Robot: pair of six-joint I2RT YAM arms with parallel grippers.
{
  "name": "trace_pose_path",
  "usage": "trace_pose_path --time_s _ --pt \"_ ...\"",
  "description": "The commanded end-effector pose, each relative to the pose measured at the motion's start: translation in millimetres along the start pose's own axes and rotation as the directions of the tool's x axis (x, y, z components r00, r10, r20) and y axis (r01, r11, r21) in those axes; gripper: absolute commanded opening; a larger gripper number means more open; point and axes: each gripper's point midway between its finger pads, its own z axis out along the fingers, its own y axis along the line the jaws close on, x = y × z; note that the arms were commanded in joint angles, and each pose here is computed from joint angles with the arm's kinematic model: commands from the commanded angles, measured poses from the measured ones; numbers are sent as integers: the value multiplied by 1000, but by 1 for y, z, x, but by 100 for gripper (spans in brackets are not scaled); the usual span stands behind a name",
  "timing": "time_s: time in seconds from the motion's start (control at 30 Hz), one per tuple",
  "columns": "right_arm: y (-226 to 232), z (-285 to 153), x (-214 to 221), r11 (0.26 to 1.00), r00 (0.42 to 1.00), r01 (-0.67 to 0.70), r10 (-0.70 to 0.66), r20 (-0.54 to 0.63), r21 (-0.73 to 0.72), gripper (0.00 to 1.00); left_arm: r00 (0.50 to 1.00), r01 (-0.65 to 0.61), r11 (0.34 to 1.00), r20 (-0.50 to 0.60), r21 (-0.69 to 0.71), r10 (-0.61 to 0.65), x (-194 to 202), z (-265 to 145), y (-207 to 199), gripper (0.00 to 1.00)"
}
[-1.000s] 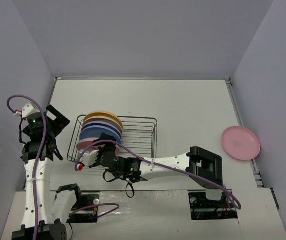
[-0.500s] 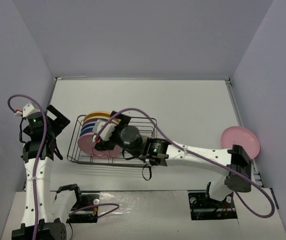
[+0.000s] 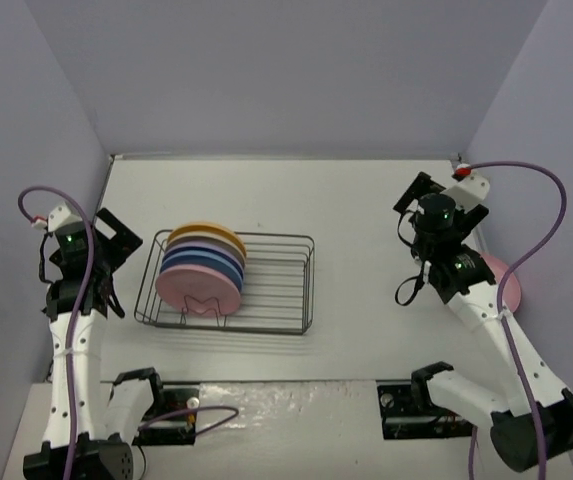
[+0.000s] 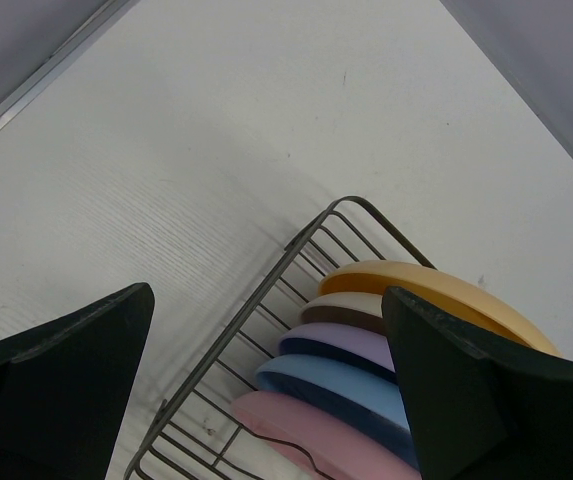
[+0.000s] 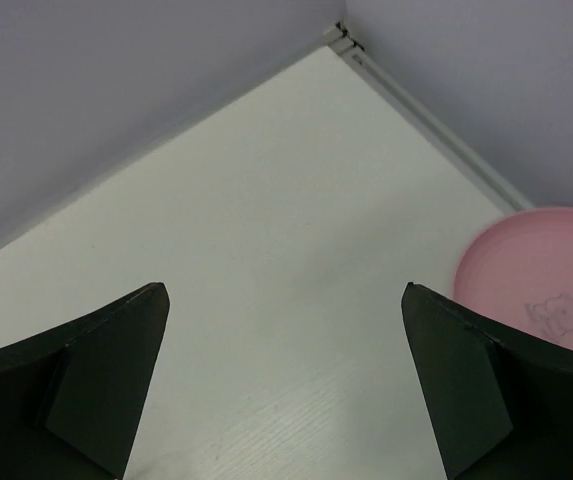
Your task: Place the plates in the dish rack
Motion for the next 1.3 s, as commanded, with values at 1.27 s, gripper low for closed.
trace_pose_path --time_s 1.27 --pt "-270 32 187 499 712 -534 701 44 682 95 999 -54 982 9 180 53 -24 16 -48 97"
